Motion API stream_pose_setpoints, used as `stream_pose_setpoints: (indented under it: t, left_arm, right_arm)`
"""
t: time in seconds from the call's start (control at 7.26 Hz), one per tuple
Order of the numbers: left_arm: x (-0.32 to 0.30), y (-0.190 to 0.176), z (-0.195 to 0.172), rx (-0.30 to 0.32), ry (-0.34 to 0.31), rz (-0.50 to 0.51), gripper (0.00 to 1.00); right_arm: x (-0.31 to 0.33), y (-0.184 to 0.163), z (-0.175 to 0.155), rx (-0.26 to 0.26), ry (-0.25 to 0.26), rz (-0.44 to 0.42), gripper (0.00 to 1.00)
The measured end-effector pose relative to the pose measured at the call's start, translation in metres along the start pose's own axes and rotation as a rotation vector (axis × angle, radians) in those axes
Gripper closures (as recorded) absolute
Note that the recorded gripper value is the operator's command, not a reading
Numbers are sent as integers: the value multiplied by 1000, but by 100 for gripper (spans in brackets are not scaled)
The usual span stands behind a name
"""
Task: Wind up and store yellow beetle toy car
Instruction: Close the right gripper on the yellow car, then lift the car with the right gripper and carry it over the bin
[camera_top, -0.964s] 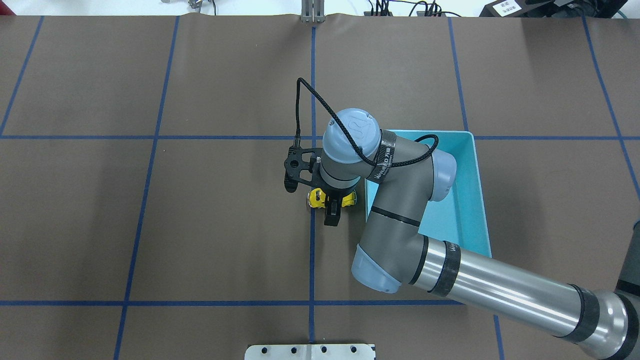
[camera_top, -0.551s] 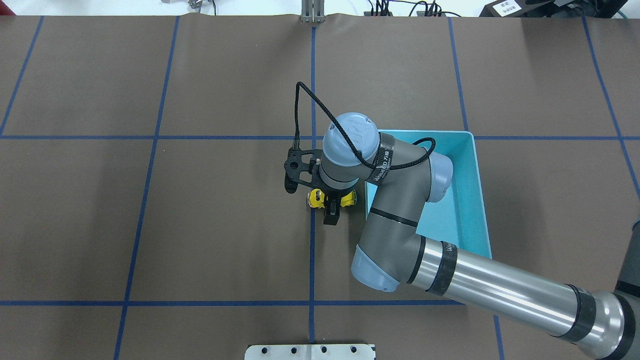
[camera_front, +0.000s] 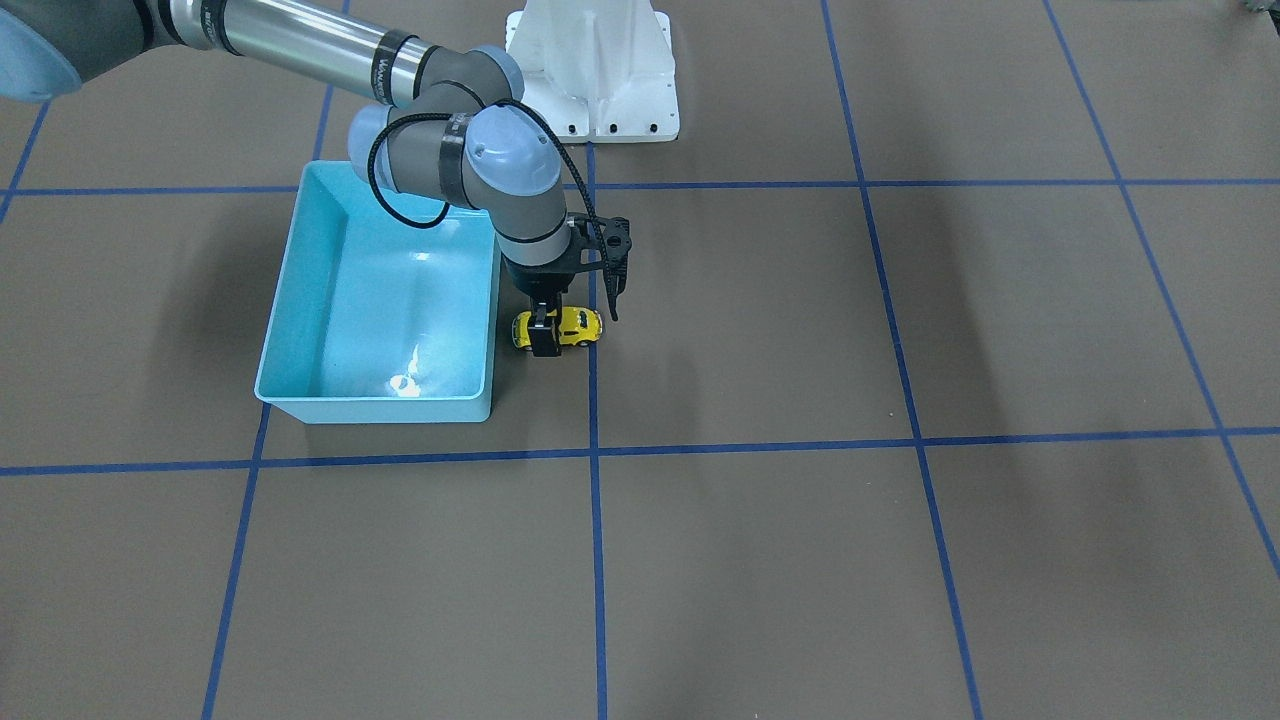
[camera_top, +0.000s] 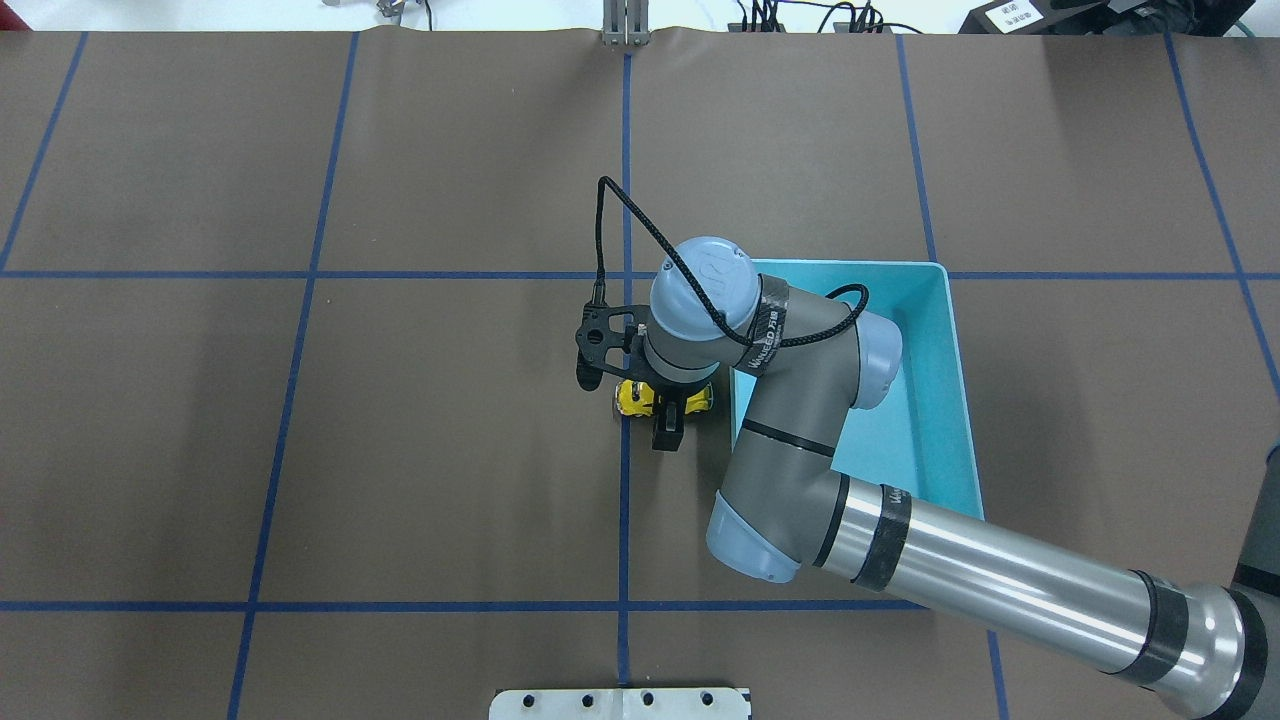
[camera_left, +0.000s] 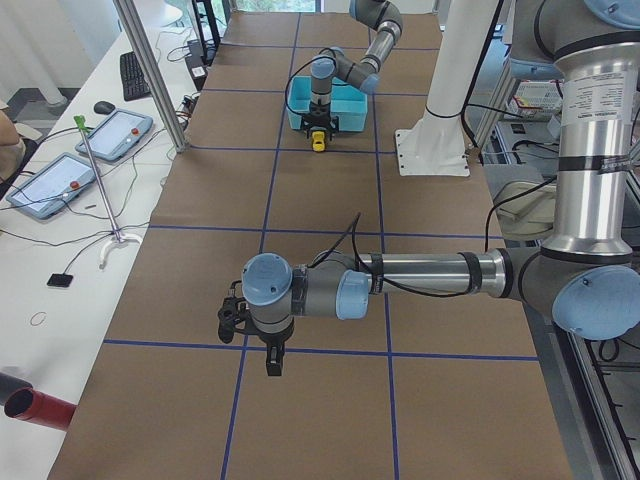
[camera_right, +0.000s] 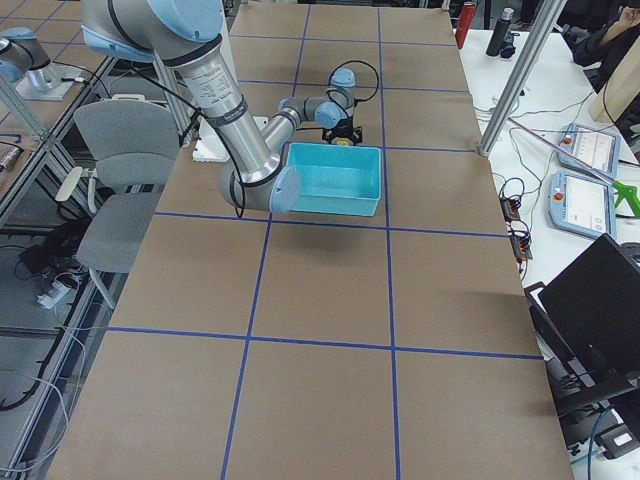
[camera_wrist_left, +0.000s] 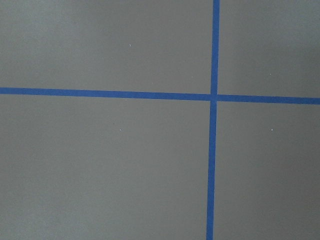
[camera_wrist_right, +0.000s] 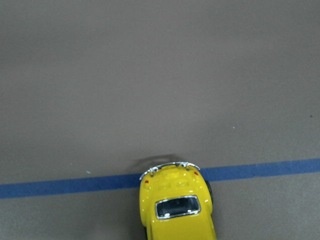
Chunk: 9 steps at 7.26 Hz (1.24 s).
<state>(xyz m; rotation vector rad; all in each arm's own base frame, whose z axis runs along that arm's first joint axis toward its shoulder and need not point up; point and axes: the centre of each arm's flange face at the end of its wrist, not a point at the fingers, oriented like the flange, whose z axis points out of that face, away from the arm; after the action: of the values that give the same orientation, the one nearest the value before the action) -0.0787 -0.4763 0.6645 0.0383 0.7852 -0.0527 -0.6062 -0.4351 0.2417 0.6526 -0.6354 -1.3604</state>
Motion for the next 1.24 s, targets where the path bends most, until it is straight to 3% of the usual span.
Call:
stream_pose_setpoints:
  t: [0.14,0.55,0.83,0.96,1.1,1.24]
  left_arm:
    - [0,0,0,-1,0,-1,0]
    - [-2,3,1,-3,0,-3,0]
    - [-1,4,1,-3,1,-3,0]
    - [-1,4,1,-3,0,-3,0]
    - [-1,4,1,-3,0,-3,0]
    - [-1,4,1,-3,0,-3,0]
  right_arm:
    - [0,0,0,2,1,0,100]
    - [-3,-12,-15,35,1,3,100]
    - [-4,-65,-71,123,-1,34,100]
    - [8,-80,-118,155,2,60,100]
    - [32,-68,-160,173,6,77,100]
    - [54,-32,-187,176,7,63,100]
